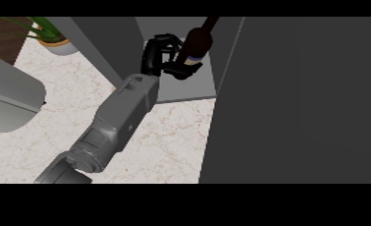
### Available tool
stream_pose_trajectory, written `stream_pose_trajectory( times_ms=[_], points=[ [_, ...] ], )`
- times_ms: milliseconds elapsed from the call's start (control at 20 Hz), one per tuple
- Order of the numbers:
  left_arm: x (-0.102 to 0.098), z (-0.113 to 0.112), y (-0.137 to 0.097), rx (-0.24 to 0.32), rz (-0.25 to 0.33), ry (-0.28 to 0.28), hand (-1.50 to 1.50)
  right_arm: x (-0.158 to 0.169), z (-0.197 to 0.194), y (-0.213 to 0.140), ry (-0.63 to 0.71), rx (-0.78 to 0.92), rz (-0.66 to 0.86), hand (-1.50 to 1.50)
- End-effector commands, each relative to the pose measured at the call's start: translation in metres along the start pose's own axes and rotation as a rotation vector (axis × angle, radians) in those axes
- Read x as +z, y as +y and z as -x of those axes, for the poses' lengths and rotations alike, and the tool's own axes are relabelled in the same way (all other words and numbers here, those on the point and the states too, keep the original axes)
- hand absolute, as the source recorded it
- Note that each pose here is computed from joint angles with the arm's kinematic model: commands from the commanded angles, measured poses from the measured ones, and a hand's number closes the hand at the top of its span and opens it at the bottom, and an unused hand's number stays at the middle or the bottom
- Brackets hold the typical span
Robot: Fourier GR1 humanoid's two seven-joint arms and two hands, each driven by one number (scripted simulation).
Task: Pick up the wine, place it into the cabinet and close the cabinet
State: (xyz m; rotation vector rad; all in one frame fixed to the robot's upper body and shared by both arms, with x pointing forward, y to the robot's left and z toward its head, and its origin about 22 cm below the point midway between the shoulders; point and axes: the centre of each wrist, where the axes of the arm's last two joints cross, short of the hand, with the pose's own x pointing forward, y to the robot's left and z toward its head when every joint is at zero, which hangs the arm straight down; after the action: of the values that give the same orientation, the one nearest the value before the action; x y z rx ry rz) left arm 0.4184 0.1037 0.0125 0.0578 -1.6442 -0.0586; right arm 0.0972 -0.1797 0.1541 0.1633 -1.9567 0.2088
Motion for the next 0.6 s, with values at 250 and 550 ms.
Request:
stream_pose_trajectory(
  times_ms=[250,550],
  points=[
    [-0.014,-0.012,0.018,-0.095,-0.089,-0.047,-1.50,0.011,-0.028,-0.001,-0.019,-0.115,-0.039,-1.50],
    [-0.014,-0.005,0.038,-0.185,-0.137,-0.072,-1.50,0.013,-0.027,0.000,-0.027,-0.118,-0.065,-1.50]
  ],
)
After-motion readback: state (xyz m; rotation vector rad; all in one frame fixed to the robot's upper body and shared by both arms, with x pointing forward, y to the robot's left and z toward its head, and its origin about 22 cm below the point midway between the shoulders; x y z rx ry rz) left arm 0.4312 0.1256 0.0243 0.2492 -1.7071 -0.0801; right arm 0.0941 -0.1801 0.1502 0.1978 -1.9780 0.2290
